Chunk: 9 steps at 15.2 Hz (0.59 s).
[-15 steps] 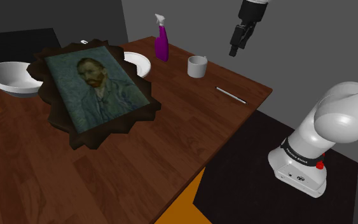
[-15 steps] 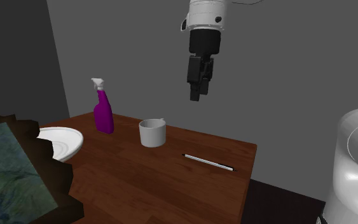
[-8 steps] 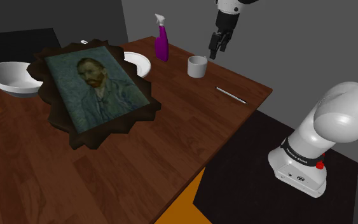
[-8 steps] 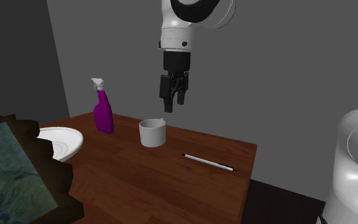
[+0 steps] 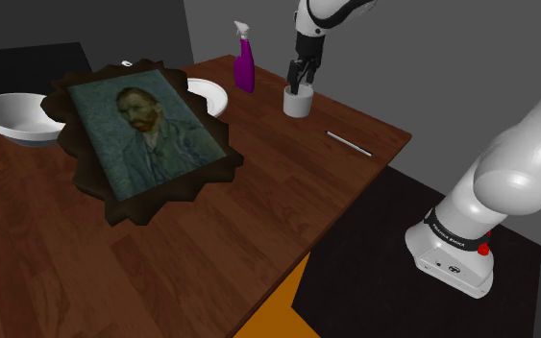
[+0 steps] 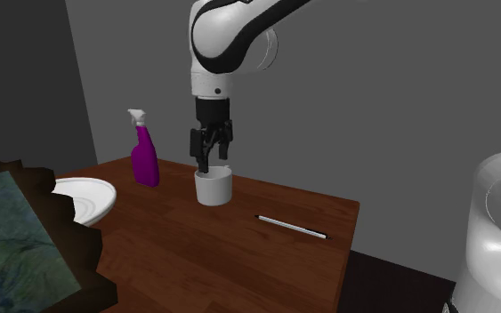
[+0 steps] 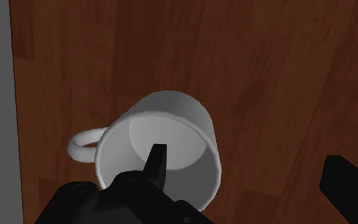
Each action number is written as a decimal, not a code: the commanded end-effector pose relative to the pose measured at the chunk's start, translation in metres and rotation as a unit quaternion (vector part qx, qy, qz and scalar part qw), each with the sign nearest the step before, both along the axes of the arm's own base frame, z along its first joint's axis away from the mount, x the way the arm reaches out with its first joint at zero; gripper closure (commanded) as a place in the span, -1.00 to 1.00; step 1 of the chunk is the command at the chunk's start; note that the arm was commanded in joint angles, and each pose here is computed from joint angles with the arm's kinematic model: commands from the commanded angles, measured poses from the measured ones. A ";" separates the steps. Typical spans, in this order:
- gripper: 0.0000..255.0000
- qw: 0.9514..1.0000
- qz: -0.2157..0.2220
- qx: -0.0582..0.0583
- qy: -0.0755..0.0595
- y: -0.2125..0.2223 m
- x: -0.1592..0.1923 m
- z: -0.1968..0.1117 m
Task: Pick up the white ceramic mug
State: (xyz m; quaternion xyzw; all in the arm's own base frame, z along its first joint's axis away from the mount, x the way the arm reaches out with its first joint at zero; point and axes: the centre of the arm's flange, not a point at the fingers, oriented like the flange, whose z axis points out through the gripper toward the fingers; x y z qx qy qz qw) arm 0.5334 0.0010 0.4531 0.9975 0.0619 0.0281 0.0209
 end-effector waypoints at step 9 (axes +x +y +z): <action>-1.00 1.000 0.000 -0.006 0.000 -0.003 0.040 -0.054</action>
